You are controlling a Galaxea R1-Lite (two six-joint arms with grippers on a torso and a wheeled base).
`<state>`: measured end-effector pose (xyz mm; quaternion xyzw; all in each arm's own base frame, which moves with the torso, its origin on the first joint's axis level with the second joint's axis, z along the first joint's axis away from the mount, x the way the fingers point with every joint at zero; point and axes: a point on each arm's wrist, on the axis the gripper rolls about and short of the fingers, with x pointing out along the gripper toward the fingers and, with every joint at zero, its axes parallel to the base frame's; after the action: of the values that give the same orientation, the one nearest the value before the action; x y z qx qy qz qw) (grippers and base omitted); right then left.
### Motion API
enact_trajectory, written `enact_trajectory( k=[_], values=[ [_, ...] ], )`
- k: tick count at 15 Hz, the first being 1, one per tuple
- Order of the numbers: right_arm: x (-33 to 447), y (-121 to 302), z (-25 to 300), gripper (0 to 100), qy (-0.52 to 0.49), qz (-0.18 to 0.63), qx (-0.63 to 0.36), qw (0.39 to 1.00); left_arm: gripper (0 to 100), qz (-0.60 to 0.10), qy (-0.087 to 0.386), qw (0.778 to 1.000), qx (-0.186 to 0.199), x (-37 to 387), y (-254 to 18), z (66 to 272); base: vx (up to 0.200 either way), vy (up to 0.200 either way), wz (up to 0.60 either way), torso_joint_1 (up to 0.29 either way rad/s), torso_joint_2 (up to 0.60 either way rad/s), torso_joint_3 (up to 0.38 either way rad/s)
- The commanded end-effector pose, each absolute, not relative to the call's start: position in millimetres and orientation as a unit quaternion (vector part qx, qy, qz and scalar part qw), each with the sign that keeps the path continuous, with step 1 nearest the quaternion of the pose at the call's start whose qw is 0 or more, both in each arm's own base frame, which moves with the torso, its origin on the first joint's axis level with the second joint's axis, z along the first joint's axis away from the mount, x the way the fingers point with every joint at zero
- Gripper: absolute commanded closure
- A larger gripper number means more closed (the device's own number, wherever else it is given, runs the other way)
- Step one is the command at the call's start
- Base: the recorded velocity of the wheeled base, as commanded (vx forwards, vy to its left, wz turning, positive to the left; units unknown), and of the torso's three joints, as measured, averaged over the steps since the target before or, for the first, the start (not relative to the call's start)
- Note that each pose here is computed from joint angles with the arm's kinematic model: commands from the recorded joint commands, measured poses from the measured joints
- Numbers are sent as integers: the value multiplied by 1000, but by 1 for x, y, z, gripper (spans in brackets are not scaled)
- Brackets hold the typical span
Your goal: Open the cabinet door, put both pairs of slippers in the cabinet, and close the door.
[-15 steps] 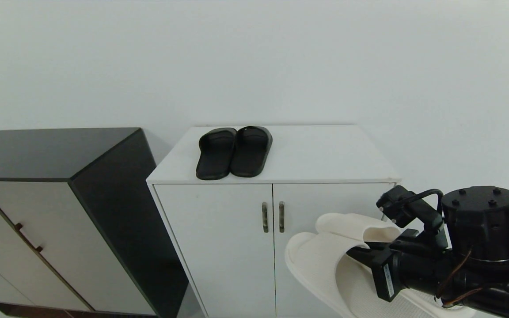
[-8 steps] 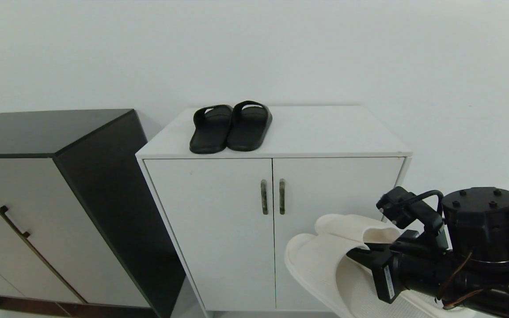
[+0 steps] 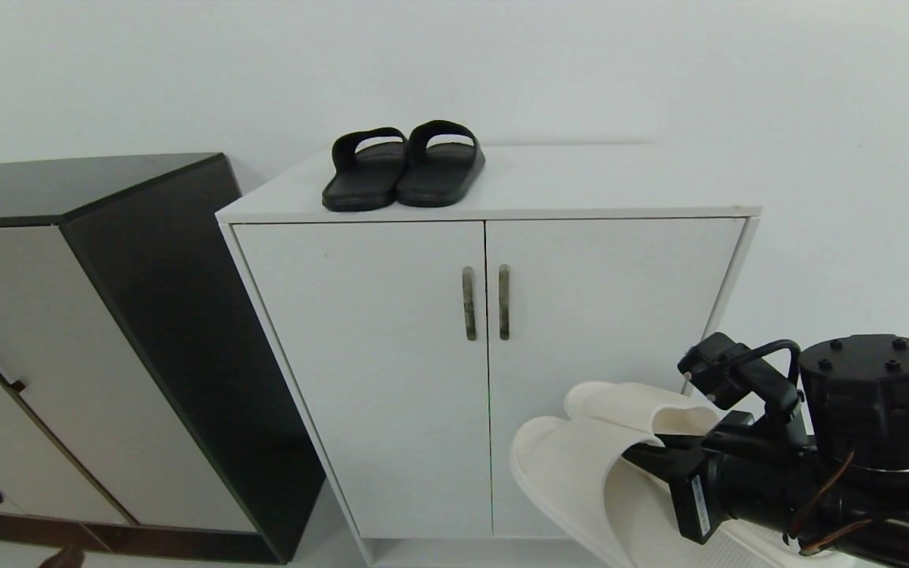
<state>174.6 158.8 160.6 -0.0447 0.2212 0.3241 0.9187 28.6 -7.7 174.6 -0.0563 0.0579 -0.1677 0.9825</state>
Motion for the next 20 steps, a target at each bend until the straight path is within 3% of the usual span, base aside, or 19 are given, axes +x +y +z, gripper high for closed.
enact_trajectory(
  k=[1, 6, 10, 20],
  values=[
    [174, 158, 162, 100, 218, 324, -44, 919, 0, -220, 123, 965, -69, 77, -13, 175, 0, 0, 0, -124, 461, 334],
    [170, 154, 164, 100, 209, 328, -53, 920, 0, -325, 146, 934, -16, 113, -40, 171, 0, 0, 0, -95, 451, 356],
    [169, 154, 163, 100, 211, 329, -55, 919, 0, -353, 124, 927, -17, 139, -67, 193, 0, 0, 0, -28, 334, 305],
    [169, 155, 161, 100, 214, 331, -57, 917, 0, -419, 100, 902, -20, 194, -147, 234, 0, 0, 0, 0, 15, 12]
  ],
)
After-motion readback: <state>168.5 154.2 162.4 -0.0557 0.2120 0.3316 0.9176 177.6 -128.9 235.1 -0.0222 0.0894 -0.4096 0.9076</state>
